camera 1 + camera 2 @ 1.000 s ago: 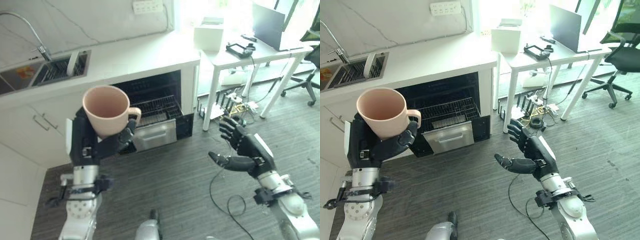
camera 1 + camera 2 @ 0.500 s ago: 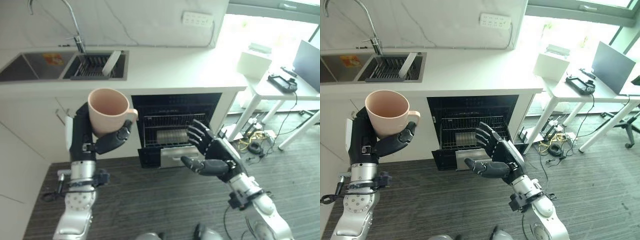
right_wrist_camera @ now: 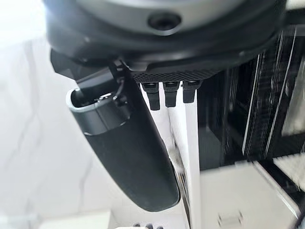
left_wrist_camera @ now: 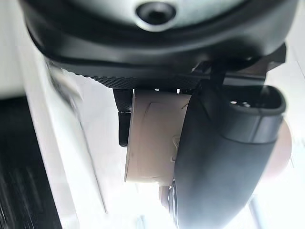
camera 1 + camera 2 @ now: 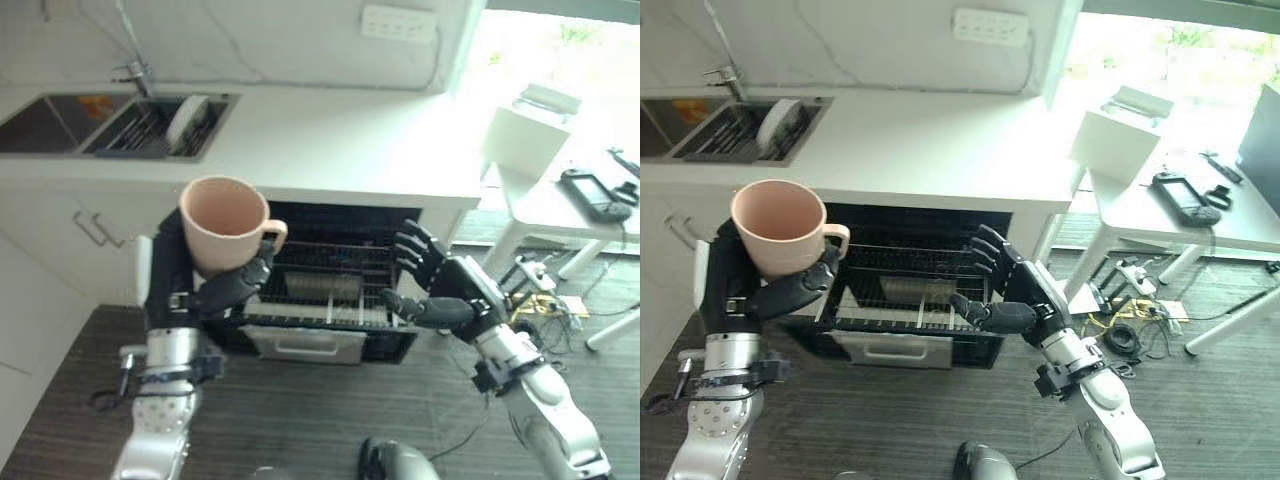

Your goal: Place the dishes in the dishwasher.

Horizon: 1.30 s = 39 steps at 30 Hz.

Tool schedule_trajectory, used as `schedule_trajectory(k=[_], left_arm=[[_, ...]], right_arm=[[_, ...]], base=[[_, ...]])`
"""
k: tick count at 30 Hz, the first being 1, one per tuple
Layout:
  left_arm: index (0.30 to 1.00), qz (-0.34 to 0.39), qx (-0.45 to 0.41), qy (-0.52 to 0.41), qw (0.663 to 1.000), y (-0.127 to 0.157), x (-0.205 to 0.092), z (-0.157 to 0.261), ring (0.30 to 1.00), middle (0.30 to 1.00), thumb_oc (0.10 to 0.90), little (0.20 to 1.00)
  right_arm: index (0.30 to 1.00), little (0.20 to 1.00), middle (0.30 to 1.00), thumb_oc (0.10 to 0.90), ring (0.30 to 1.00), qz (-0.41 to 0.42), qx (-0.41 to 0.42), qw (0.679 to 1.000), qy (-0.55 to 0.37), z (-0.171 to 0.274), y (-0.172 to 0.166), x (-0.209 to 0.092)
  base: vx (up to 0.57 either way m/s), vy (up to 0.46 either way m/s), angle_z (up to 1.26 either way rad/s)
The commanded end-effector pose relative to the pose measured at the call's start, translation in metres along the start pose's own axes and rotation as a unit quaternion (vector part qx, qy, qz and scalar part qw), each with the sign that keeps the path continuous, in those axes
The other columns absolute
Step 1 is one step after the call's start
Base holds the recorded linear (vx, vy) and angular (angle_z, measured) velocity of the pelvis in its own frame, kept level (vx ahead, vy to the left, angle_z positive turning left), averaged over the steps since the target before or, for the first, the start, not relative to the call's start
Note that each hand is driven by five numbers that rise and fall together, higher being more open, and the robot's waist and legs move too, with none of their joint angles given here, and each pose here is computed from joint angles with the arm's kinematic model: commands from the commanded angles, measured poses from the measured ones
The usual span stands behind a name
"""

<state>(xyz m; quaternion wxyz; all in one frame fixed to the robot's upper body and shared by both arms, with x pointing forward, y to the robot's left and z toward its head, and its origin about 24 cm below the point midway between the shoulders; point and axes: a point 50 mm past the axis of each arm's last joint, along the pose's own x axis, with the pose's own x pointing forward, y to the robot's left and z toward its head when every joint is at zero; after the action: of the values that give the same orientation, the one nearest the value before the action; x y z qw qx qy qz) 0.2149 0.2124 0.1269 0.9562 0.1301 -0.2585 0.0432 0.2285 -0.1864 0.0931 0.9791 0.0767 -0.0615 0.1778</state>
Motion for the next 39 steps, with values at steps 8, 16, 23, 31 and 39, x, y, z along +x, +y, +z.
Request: schedule_trajectory(k=[8, 16, 23, 31, 39], left_arm=[[0.3, 0.049, -0.04, -0.136, 0.989, 0.017, 0.007, 0.039, 0.3, 0.3, 0.4, 0.3], [0.3, 0.079, -0.057, -0.128, 0.987, 0.021, 0.01, 0.036, 0.3, 0.3, 0.4, 0.3], [0.3, 0.052, -0.009, -0.113, 0.992, 0.016, 0.023, 0.025, 0.3, 0.3, 0.4, 0.3], [0.3, -0.002, 0.07, -0.114, 0.991, 0.0, 0.033, 0.016, 0.3, 0.3, 0.4, 0.3], [0.3, -0.031, 0.118, -0.119, 0.985, -0.014, 0.041, 0.011, 0.3, 0.3, 0.4, 0.3]], right_arm=[[0.9, 0.9, 0.9, 0.8, 0.9, 0.036, -0.021, 0.993, -0.113, 0.035, 0.015, 0.003], [0.9, 0.9, 0.9, 0.8, 0.9, 0.062, -0.056, 0.991, -0.107, 0.044, 0.006, 0.003], [0.9, 0.9, 0.9, 0.8, 0.9, 0.073, -0.001, 0.988, -0.135, 0.048, 0.012, 0.01], [0.9, 0.9, 0.9, 0.8, 0.9, 0.119, 0.036, 0.978, -0.167, 0.052, 0.03, 0.022], [0.9, 0.9, 0.9, 0.8, 0.9, 0.177, 0.04, 0.967, -0.179, 0.063, 0.037, 0.037]], base=[[0.05, 0.04, 0.01], [0.03, 0.197, -0.17], [0.06, 0.21, -0.05], [0.06, 0.17, 0.05], [0.1, -0.091, -0.03]])
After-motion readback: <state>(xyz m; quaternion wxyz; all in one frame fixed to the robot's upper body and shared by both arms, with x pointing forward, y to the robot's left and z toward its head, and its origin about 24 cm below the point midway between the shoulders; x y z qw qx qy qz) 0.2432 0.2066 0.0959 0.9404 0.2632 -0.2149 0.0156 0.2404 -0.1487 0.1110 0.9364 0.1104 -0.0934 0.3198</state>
